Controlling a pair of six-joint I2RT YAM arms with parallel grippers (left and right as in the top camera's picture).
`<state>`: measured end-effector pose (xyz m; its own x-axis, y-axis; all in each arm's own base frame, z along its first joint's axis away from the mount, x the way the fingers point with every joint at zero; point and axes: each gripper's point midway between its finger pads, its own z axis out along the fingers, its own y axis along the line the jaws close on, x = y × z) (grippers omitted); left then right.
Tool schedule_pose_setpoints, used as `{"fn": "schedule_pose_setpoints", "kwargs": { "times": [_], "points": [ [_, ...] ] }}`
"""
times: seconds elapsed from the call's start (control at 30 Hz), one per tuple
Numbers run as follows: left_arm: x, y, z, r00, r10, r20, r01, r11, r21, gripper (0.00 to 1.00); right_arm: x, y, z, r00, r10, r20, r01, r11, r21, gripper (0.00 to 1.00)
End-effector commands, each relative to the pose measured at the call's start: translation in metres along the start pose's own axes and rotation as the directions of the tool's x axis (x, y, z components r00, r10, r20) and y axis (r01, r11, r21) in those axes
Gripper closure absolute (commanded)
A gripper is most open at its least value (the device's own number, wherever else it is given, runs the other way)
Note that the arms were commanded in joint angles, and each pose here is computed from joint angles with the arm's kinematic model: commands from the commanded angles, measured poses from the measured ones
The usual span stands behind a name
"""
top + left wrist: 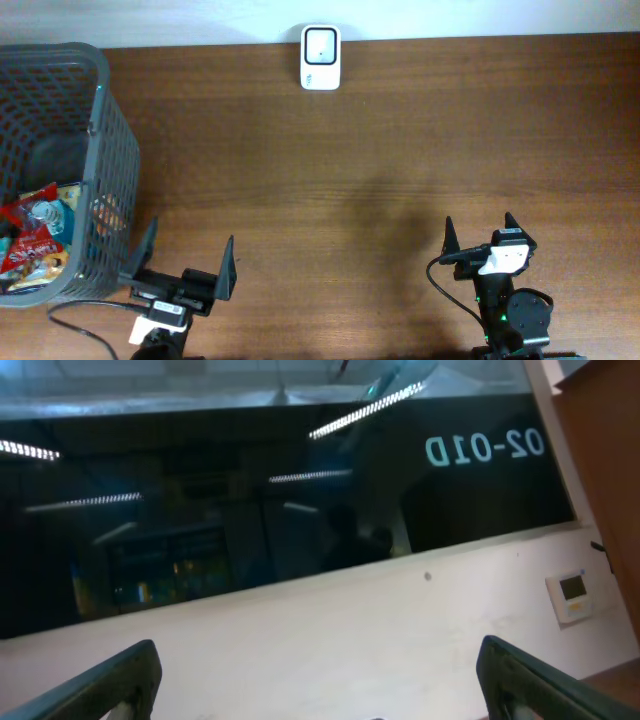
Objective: Scan the item barcode
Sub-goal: 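Raise the left gripper and move it over the grey basket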
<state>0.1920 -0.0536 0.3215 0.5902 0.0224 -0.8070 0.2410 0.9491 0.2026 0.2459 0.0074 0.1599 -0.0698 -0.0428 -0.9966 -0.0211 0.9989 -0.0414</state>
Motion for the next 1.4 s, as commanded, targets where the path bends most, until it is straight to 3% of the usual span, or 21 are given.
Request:
{"fn": "schedule_pose_setpoints", "kwargs": {
  "times": [0.0, 0.13, 0.23, 0.43, 0.5, 0.57, 0.7, 0.83, 0.93, 1.07, 1.2, 1.27, 1.37],
  "points": [
    [-0.037, 0.008, 0.021, 0.999, 0.006, -0.032, -0.006, 1.000, -0.003, 0.01, 0.004, -0.001, 0.000, 1.000, -0.006, -0.007, 0.006, 1.000, 0.004, 0.01],
    [-0.030, 0.029, 0.058, 0.950, -0.064, -0.304, 0.052, 0.998, -0.047, 0.01, 0.004, -0.001, 0.000, 1.000, -0.006, -0.007, 0.006, 1.000, 0.004, 0.02],
    [-0.044, 0.009, 0.079, 0.952, -0.065, -0.298, 0.100, 0.990, 0.104, 0.01, 0.004, -0.001, 0.000, 1.000, -0.006, -0.007, 0.006, 1.000, 0.004, 0.02],
    [-0.062, 0.013, 0.089, 0.962, -0.055, -0.268, 0.086, 0.991, 0.106, 0.01, 0.004, -0.001, 0.000, 1.000, -0.006, -0.007, 0.006, 1.000, 0.004, 0.02],
    [-0.071, 0.022, 0.100, 0.942, -0.074, -0.327, 0.103, 0.992, 0.071, 0.01, 0.004, -0.001, 0.000, 1.000, -0.006, -0.007, 0.006, 1.000, 0.004, 0.02],
    [-0.071, 0.030, 0.115, 0.893, -0.104, -0.438, 0.136, 0.990, 0.043, 0.01, 0.004, -0.001, 0.000, 1.000, -0.006, -0.007, 0.006, 1.000, 0.004, 0.02],
    [-0.036, 0.014, 0.140, 0.680, -0.188, -0.709, 0.348, 0.933, 0.087, 0.01, 0.004, -0.001, 0.000, 1.000, -0.006, -0.007, 0.006, 1.000, 0.004, 0.02],
    [-0.009, 0.019, 0.156, 0.642, -0.199, -0.740, 0.367, 0.928, 0.069, 0.01, 0.004, -0.001, 0.000, 1.000, -0.006, -0.007, 0.006, 1.000, 0.004, 0.02],
    [0.003, 0.058, 0.169, 0.578, -0.301, -0.759, 0.290, 0.945, -0.154, 0.01, 0.004, -0.001, 0.000, 1.000, -0.006, -0.006, 0.006, 1.000, 0.004, 0.02],
    [0.027, 0.072, 0.179, 0.411, -0.345, -0.844, 0.266, 0.931, -0.251, 0.01, 0.004, -0.001, 0.000, 1.000, -0.006, -0.007, 0.006, 1.000, 0.004, 0.02],
    [0.027, 0.053, 0.183, 0.368, -0.348, -0.862, 0.370, 0.906, -0.208, 0.01, 0.004, -0.001, 0.000, 1.000, -0.006, -0.007, 0.006, 1.000, 0.004, 0.02],
    [0.028, 0.059, 0.183, 0.375, -0.348, -0.859, 0.338, 0.914, -0.223, 0.01, 0.004, -0.001, 0.000, 1.000, -0.006, -0.007, 0.006, 1.000, 0.004, 0.02],
    [0.031, 0.097, 0.168, 0.349, -0.475, -0.808, 0.173, 0.880, -0.443, 0.01, 0.004, -0.001, 0.000, 1.000, -0.006, -0.007, 0.006, 1.000, 0.004, 0.02]
  ]
}}
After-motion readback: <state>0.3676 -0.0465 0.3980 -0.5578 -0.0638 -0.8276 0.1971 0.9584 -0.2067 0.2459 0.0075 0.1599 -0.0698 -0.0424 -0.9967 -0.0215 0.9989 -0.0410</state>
